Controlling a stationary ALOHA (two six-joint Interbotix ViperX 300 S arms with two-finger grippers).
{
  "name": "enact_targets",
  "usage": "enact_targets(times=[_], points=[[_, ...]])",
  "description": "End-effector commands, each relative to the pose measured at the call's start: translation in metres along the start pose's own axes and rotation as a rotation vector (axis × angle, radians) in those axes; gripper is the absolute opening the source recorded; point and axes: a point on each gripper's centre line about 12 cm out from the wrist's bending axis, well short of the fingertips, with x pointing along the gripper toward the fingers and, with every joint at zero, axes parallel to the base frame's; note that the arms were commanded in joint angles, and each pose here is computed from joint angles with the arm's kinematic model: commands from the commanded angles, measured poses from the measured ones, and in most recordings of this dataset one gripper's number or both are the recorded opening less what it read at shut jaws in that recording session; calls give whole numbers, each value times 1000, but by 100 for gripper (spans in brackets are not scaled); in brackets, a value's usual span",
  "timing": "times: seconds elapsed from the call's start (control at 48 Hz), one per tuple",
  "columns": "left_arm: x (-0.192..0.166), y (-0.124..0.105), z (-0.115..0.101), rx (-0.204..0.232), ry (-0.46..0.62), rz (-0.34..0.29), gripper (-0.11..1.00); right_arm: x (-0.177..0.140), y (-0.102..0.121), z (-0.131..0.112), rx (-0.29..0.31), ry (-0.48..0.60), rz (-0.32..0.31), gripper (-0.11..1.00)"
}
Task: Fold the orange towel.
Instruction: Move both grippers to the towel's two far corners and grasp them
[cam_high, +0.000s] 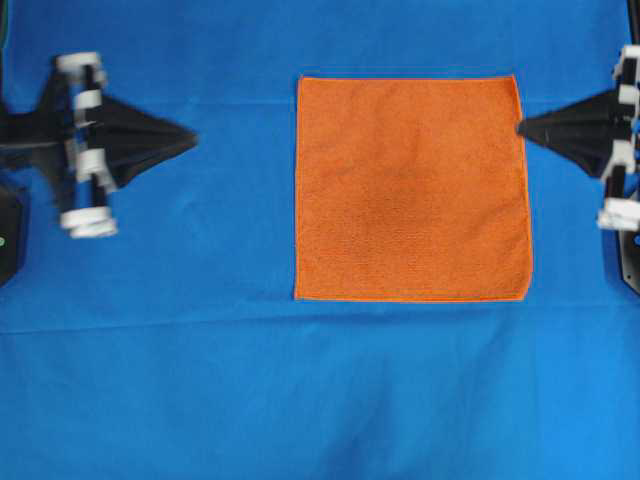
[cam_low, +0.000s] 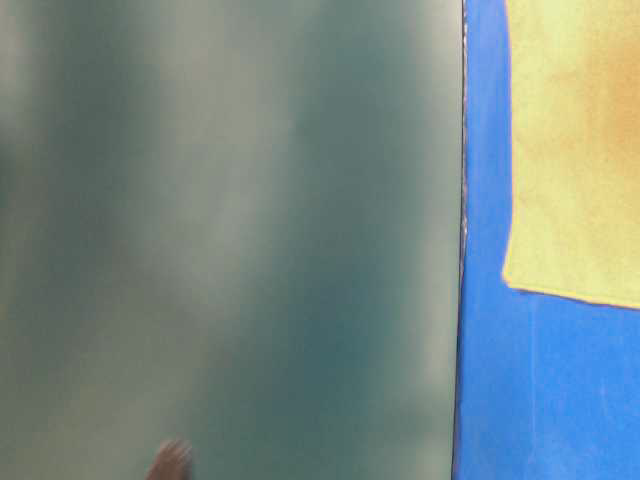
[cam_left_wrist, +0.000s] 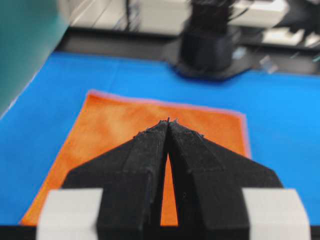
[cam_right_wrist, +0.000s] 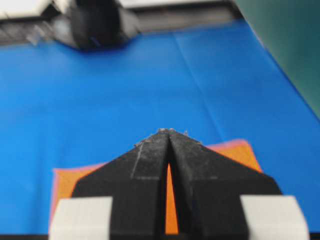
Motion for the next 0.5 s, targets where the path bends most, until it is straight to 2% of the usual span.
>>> enact_targets(times=[0.0,0.208,0.291,0.375,0.479], points=[[18,11,8,-5,-9,39,1,2,-17,2,39,33,-82,2],[64,43,-15,-20,92,133,4,8,-57,-27,139,175,-270,2],[82,57,-29,-29,137,167,21,12,-74,-46,175,251,-340,2],[100,70,-41,-35,171,192,47,17,-89,-66,209,327,-400,5],[119,86,-57,-44,210,223,77,23,-107,-88,244,398,-457,33]])
